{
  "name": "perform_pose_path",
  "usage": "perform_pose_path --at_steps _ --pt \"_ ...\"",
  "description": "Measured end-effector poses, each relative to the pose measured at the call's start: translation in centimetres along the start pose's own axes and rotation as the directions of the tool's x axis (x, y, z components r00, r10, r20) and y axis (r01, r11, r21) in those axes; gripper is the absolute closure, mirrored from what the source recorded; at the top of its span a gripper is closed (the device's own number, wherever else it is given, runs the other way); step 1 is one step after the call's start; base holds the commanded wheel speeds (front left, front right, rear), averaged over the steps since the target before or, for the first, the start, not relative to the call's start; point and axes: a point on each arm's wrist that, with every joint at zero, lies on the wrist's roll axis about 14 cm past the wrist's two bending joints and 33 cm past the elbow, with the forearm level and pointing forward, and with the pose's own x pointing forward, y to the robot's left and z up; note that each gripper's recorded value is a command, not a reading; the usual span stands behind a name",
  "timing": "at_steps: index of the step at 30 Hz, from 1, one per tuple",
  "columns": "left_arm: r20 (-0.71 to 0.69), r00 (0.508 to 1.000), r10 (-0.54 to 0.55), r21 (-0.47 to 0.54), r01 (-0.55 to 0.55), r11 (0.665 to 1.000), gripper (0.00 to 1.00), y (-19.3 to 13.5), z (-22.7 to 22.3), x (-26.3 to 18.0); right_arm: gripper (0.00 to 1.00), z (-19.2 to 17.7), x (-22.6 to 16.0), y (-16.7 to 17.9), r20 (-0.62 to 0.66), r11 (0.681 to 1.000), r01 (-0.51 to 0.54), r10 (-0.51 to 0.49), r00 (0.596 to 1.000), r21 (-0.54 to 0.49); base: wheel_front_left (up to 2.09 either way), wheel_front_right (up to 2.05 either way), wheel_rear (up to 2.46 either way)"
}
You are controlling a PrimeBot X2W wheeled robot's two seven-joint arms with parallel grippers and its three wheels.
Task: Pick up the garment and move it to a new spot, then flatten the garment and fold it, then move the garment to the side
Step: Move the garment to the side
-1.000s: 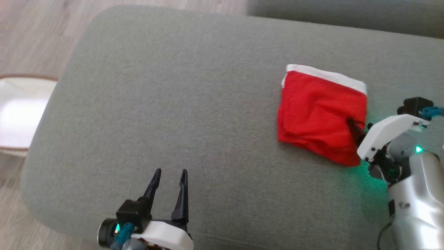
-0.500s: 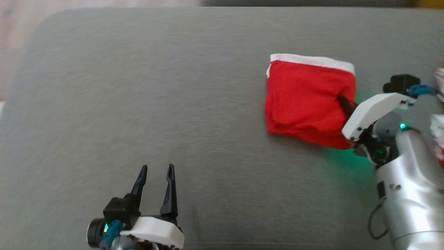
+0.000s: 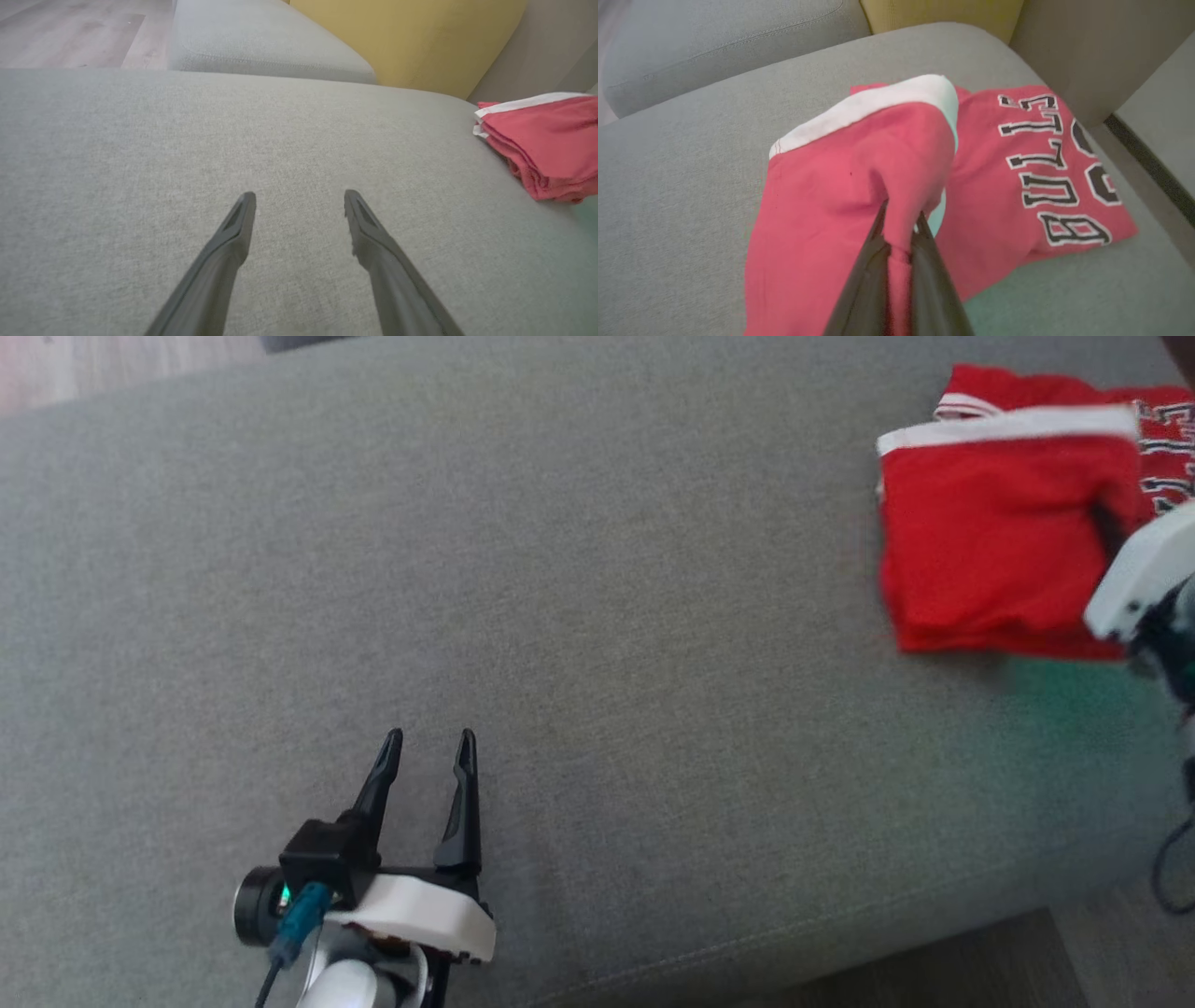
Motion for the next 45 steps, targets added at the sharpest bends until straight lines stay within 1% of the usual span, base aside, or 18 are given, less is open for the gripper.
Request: perform_pose_path --at_steps 5,9,14,15,16,17,18,20,23,24,26,29,32,35,38,41,43,45 --pt "-0.015 0.999 0.036 0.008 -0.036 0.999 0.0 1.2 -0.5 -0.4 1.0 2.3 1.0 0.0 0.002 0.991 0.023 -0.023 1.0 -0.13 0.0 0.0 0.0" --pt "-0.022 0.997 0.073 0.014 -0.072 0.997 0.0 2.4 -0.8 -0.8 1.0 3.7 1.5 -2.3 -0.019 0.973 0.093 -0.099 0.995 -0.209 0.0 0.0 0.0" --pt "-0.029 0.994 0.101 0.019 -0.101 0.995 0.0 3.3 -1.0 -1.1 1.0 4.0 1.9 -4.2 -0.059 0.945 0.16 -0.184 0.981 -0.284 0.0 0.0 0.0" --pt "-0.027 0.994 0.104 0.019 -0.104 0.994 0.0 3.4 -1.0 -1.1 0.59 4.0 1.9 -4.6 -0.062 0.936 0.174 -0.202 0.978 -0.305 0.0 0.0 0.0" --pt "-0.024 0.994 0.108 0.019 -0.107 0.994 0.0 3.5 -0.9 -1.1 0.0 3.9 1.8 -5.0 -0.064 0.928 0.189 -0.22 0.973 -0.321 0.0 0.0 0.0" --pt "-0.023 0.994 0.109 0.019 -0.109 0.994 0.0 3.5 -0.8 -1.1 0.0 3.9 1.7 -5.6 -0.065 0.921 0.204 -0.238 0.969 -0.331 0.0 0.0 0.0" --pt "-0.023 0.994 0.109 0.019 -0.109 0.994 0.0 3.5 -0.8 -1.1 0.0 3.9 1.7 -5.6 -0.065 0.921 0.204 -0.238 0.969 -0.331 0.0 0.0 0.0" --pt "-0.021 0.994 0.111 0.02 -0.111 0.994 0.0 3.6 -0.8 -1.1 0.0 4.2 1.3 -6.5 -0.046 0.903 0.235 -0.269 0.962 -0.358 0.0 0.0 0.0" --pt "-0.011 0.994 0.106 0.022 -0.106 0.994 0.0 3.4 -0.4 -1.0 0.0 5.6 0.6 -7.1 0.021 0.875 0.273 -0.289 0.957 -0.399 0.0 0.0 0.0" --pt "-0.004 0.994 0.106 0.023 -0.106 0.994 0.0 3.4 -0.2 -1.0 0.0 6.4 0.3 -7.1 0.059 0.874 0.283 -0.284 0.957 -0.395 0.0 0.0 0.0" --pt "0.009 0.993 0.121 0.016 -0.121 0.993 0.0 3.6 0.3 -1.2 0.0 8.1 -0.4 -6.4 0.143 0.885 0.286 -0.25 0.958 -0.368 0.0 0.0 0.0" --pt "0.015 0.99 0.14 0.019 -0.14 0.99 0.0 3.9 0.6 -2.0 0.0 10.0 -1.6 -3.9 0.27 0.906 0.254 -0.165 0.949 -0.34 0.0 0.0 0.0" --pt "0.032 0.987 0.159 0.026 -0.16 0.987 0.0 4.2 1.1 -2.9 0.0 10.7 -3.1 -0.7 0.39 0.925 0.196 -0.057 0.919 -0.327 0.0 0.0 0.0" --pt "0.059 0.984 0.17 0.022 -0.172 0.985 0.0 4.3 2.0 -4.0 0.0 9.7 -4.7 2.3 0.456 0.942 0.12 0.038 0.889 -0.314 0.0 0.0 0.0" --pt "0.089 0.973 0.214 0.018 -0.216 0.976 0.0 5.2 2.9 -5.3 0.0 7.9 -6.2 5.7 0.499 0.956 0.027 0.128 0.857 -0.291 0.0 0.0 0.0" --pt "0.111 0.958 0.265 0.026 -0.269 0.963 0.0 6.4 3.4 -7.1 0.0 4.8 -7.2 8.8 0.496 0.957 -0.061 0.201 0.845 -0.283 0.0 0.0 0.0" --pt "0.13 0.951 0.281 0.054 -0.289 0.956 0.0 6.8 3.8 -8.1 0.0 2.5 -8.0 11.0 0.485 0.951 -0.118 0.25 0.838 -0.286 0.0 0.0 0.0" --pt "0.145 0.942 0.301 0.063 -0.313 0.948 0.0 7.2 4.1 -9.1 0.0 0.8 -9.0 12.9 0.49 0.945 -0.163 0.289 0.823 -0.285 0.0 0.0 0.0"
